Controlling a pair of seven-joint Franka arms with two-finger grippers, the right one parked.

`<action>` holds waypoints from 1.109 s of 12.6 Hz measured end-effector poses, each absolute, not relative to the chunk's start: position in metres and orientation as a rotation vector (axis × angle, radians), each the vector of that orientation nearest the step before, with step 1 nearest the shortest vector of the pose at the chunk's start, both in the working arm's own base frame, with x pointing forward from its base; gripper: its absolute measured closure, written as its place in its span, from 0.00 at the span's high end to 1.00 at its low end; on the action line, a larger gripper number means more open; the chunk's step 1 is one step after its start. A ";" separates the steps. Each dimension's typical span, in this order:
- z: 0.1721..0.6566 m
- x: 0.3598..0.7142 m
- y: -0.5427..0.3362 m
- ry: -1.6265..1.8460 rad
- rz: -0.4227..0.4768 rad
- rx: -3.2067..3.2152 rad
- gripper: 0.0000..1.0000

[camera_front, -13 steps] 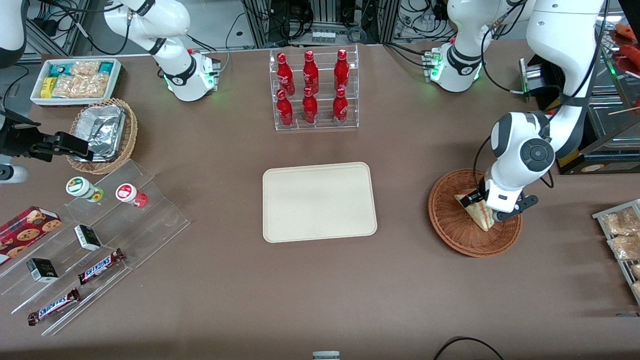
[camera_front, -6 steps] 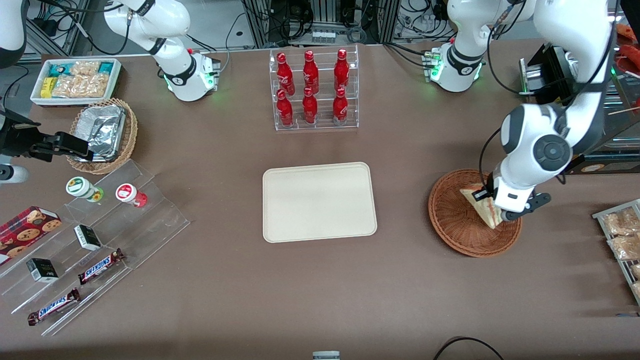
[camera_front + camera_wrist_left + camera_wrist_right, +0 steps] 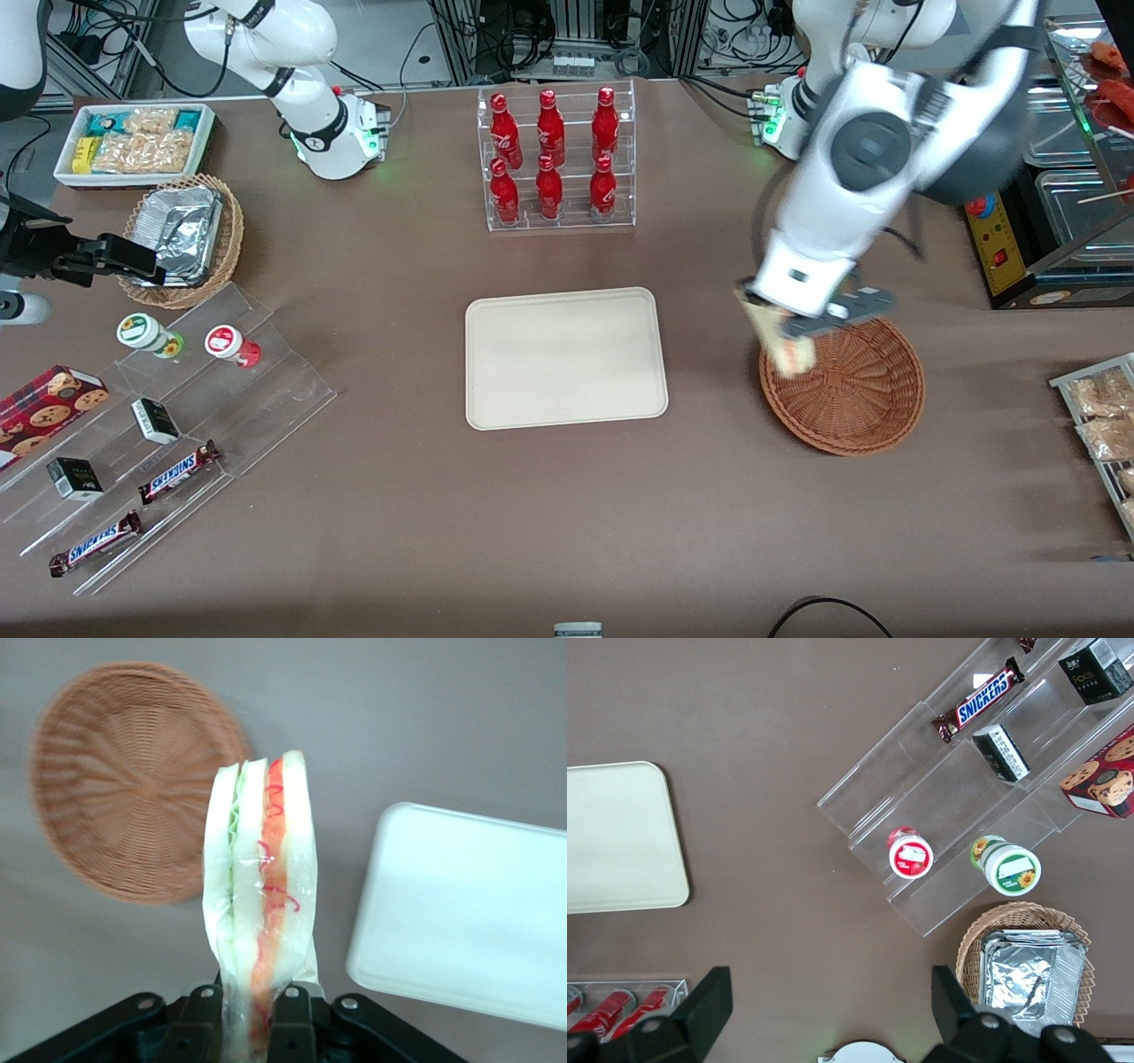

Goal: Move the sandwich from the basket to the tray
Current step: 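Lift the sandwich and carry it toward the white tray, then lower the sandwich onto the white tray and open the left gripper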

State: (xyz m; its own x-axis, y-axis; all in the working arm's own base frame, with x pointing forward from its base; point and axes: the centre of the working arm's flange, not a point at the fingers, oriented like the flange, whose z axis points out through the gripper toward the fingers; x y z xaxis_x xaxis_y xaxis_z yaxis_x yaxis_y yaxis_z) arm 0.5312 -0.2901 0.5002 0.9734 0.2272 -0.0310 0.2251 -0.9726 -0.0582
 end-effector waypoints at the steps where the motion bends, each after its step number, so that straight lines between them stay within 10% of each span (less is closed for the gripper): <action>1: 0.500 0.525 -0.321 -0.320 0.077 -3.099 0.18; 14: 0.281 0.527 -0.526 -0.117 0.059 -3.165 0.18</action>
State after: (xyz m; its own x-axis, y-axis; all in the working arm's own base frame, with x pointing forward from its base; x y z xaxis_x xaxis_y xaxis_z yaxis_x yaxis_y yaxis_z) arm 0.5272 -0.5262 0.2813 0.9966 0.0731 -0.0384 0.0741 -0.9970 0.0243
